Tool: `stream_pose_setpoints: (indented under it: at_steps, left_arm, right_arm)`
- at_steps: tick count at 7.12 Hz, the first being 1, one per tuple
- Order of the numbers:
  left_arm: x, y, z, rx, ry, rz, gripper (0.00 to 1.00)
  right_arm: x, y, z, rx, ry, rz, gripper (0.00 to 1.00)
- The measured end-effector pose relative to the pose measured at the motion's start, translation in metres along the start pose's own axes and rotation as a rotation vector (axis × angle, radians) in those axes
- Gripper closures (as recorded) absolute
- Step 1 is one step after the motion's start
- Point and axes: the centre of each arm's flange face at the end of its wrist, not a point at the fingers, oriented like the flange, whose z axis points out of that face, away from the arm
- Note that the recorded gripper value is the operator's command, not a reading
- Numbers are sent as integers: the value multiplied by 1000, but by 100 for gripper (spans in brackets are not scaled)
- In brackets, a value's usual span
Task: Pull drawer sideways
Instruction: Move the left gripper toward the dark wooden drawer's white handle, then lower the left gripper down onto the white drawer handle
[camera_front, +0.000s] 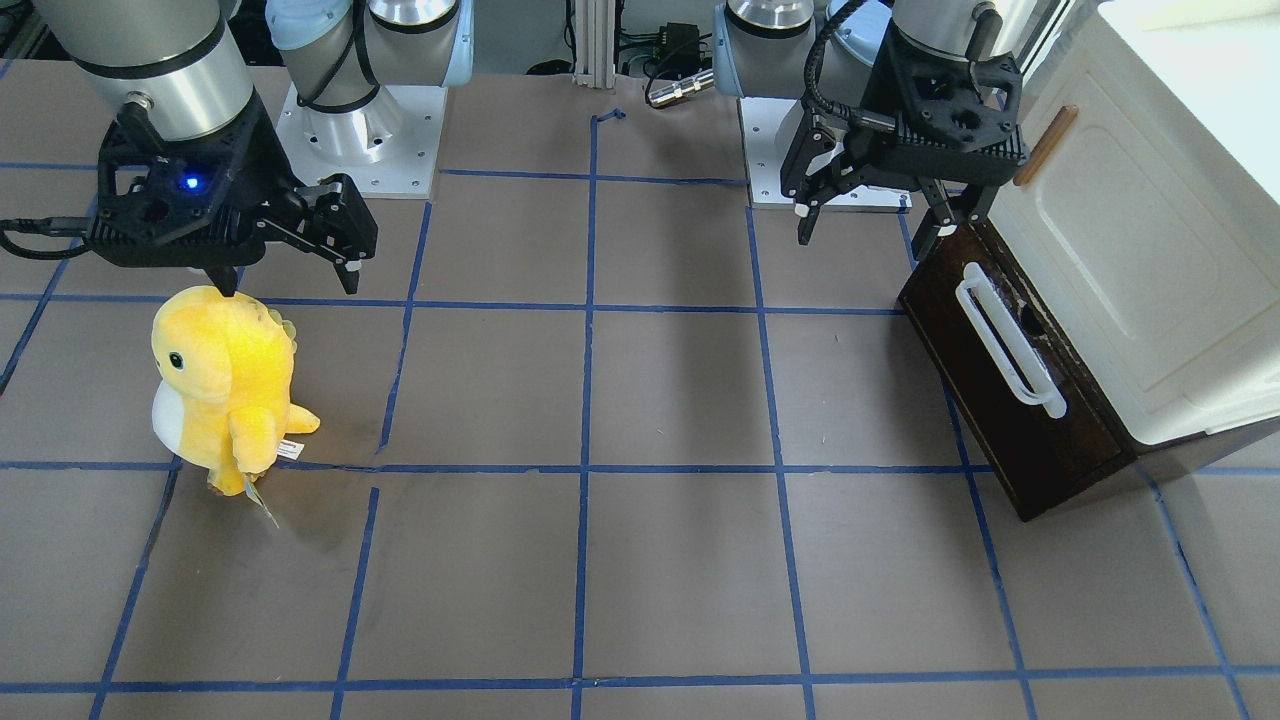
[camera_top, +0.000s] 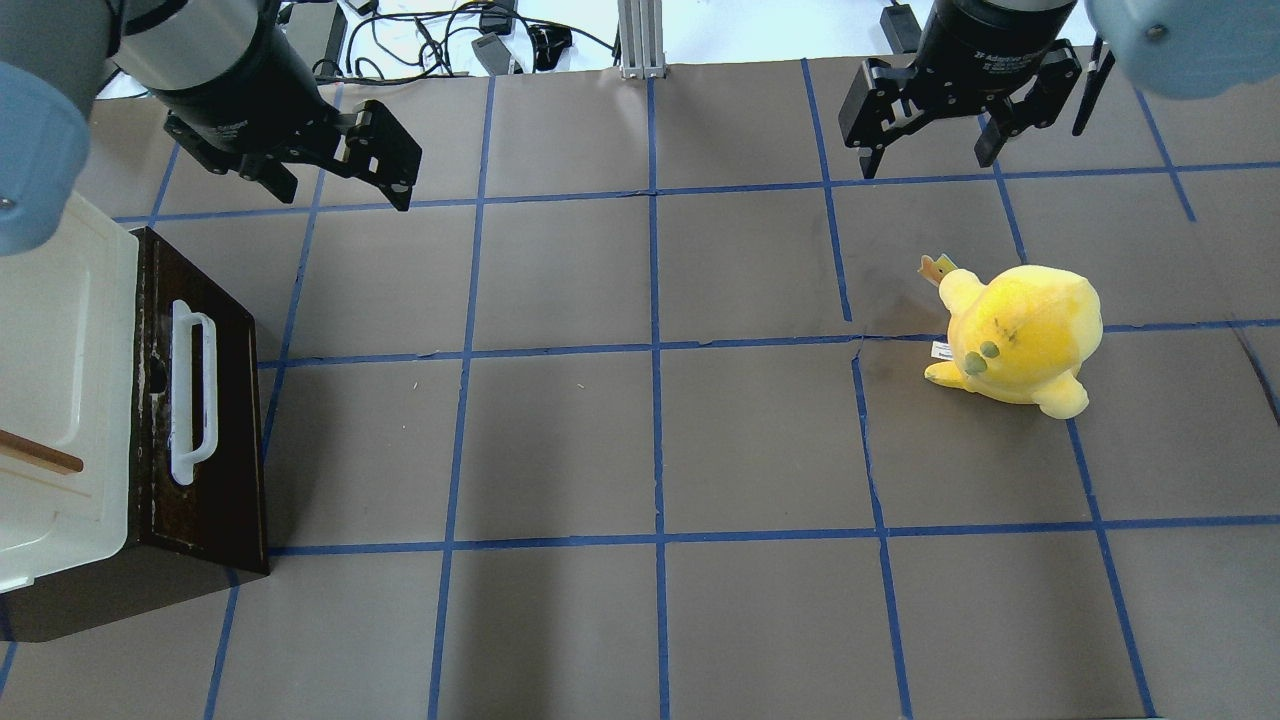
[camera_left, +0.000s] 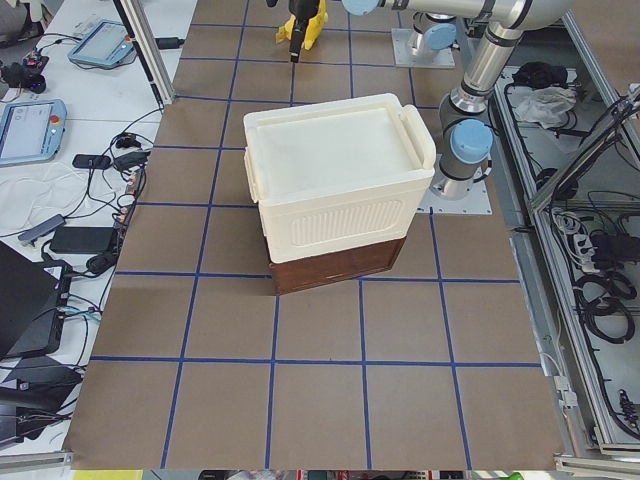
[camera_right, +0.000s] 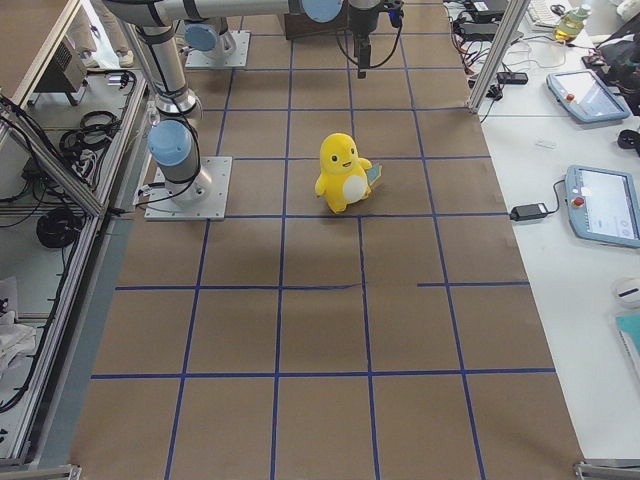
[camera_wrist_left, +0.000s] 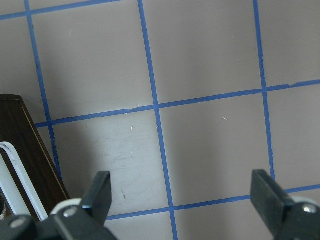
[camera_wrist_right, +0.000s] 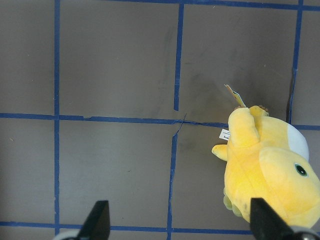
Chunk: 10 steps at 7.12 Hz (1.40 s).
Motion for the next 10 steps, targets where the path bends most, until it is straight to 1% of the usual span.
stream_pose_setpoints:
  at_steps: [2,4,6,8,9,10]
  left_arm:
    - [0,0,0,-3,1,-6,0]
    - [1,1,0,-22,1,-20,0]
    - [2,0,5,-36,-1,-53,0]
    - [3,-4,13,-44,-9,-65,0]
    - [8,-3,16,-50,-25,-63,0]
    - [11,2,13,-56,-71,-59,0]
  right_arm:
    - [0,0,0,0,0,0,0]
    - [0,0,0,0,0,0,0]
    - [0,0,0,0,0,0,0]
    - [0,0,0,0,0,0,0]
    - [0,0,0,0,0,0,0]
    - [0,0,0,0,0,0,0]
